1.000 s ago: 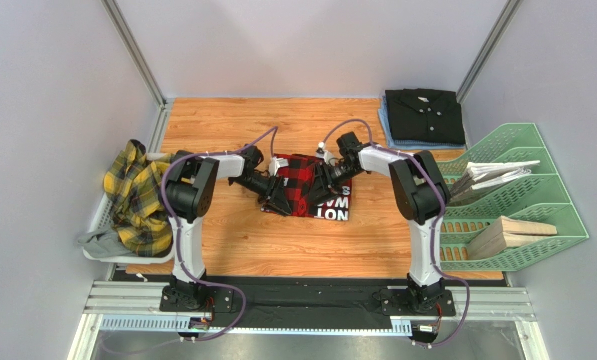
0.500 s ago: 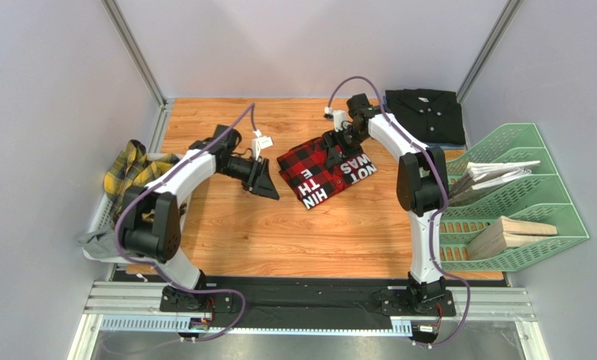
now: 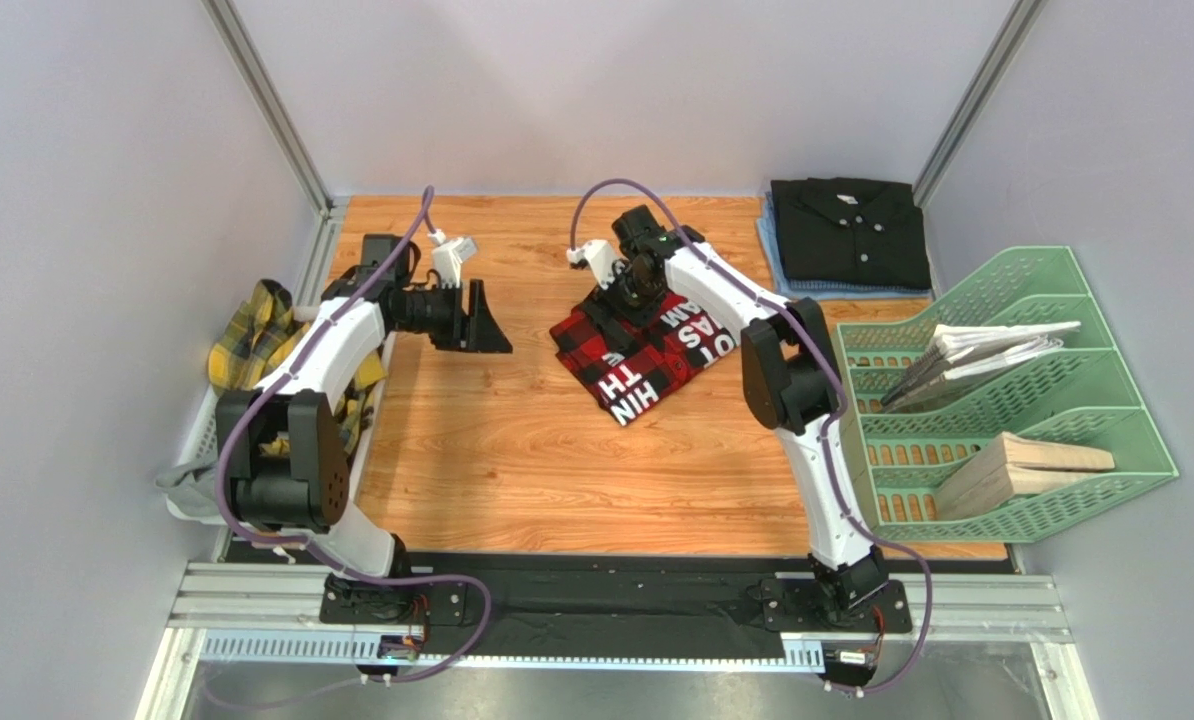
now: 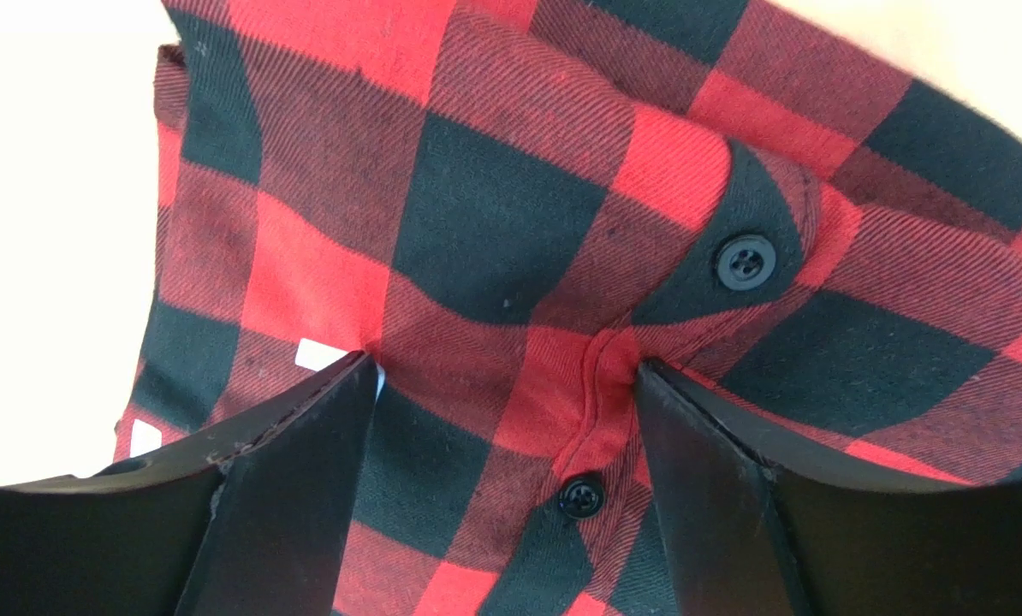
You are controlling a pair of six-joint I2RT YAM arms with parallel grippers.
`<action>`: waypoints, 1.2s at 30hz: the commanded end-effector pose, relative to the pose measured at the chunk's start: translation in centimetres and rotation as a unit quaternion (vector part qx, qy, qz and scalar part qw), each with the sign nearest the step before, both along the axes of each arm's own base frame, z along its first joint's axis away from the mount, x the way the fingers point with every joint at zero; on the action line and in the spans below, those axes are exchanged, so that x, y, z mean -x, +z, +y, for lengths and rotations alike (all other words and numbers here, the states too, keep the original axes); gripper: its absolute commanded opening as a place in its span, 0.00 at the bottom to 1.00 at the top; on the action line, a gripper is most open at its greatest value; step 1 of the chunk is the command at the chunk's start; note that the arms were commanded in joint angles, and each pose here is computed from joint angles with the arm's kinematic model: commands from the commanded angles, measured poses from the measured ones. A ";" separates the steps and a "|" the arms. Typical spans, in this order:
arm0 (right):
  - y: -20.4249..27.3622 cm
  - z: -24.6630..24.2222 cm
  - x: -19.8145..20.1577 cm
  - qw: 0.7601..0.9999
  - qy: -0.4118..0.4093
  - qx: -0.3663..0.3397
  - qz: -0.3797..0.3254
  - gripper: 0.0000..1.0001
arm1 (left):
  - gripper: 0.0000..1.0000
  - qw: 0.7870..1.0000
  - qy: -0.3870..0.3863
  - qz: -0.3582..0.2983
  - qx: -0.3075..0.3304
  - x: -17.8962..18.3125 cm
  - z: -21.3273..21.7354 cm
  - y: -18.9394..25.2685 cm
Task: Fold and stack the long sleeve shirts
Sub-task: Fold the shirt
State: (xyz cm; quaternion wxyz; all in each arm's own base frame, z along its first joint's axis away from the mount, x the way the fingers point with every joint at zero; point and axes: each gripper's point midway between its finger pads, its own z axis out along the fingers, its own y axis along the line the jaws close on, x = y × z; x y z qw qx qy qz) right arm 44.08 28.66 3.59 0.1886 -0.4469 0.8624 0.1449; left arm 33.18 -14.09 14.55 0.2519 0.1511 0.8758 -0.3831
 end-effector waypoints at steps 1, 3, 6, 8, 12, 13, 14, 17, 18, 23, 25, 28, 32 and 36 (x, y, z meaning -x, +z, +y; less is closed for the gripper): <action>-0.7 1.0 10.6 0.967 0.230 -0.051 0.099 0.77 | 0.62 0.999 0.043 0.016 0.001 -0.8 1.2 -0.7; 1.7 0.4 13.6 0.947 0.295 -0.081 0.101 0.76 | 0.62 0.999 0.039 0.036 0.013 -0.2 0.8 -1.7; 3.0 -0.4 14.8 0.927 0.354 -0.104 0.065 0.76 | 0.62 0.998 0.015 0.067 0.011 0.7 -0.6 -3.8; 5.5 -0.2 14.2 0.937 0.327 -0.118 0.041 0.77 | 0.63 0.997 0.003 0.080 0.016 1.0 -1.7 -4.6; 7.1 -2.2 13.4 0.966 0.234 -0.096 0.048 0.77 | 0.73 0.988 -0.012 0.139 0.060 1.6 -5.2 -6.8; 7.3 -2.7 13.6 0.972 0.212 -0.084 0.049 0.77 | 0.73 0.987 -0.011 0.149 0.066 1.8 -5.6 -7.1; 7.1 -3.1 13.8 0.979 0.182 -0.075 0.060 0.76 | 0.73 0.984 -0.006 0.165 0.073 2.2 -6.1 -7.6; 5.6 -4.8 14.9 0.987 0.134 -0.043 0.077 0.75 | 0.74 0.987 -0.031 0.141 0.068 1.9 -8.0 -8.6; 4.6 -5.6 15.6 0.989 0.108 -0.029 0.091 0.75 | 0.74 0.987 -0.039 0.144 0.057 2.1 -8.7 -9.4; 1.1 -6.6 15.6 0.992 0.064 0.003 0.110 0.74 | 0.73 0.982 -0.011 0.187 0.031 1.8 -9.6 -13.3; -0.3 -7.1 15.4 0.991 0.053 0.025 0.118 0.73 | 0.71 0.979 -0.011 0.198 0.035 1.8 -10.0 -14.0; -1.7 -7.4 15.2 0.990 0.043 0.038 0.131 0.72 | 0.68 0.976 -0.010 0.216 0.027 2.5 -10.3 -15.3; -2.1 -7.5 15.1 0.989 0.034 0.036 0.136 0.71 | 0.63 0.971 -0.007 0.239 0.025 2.7 -10.8 -16.4; -2.0 -7.4 15.1 0.989 0.031 0.034 0.137 0.71 | 0.60 0.968 -0.019 0.249 0.026 3.0 -11.7 -16.9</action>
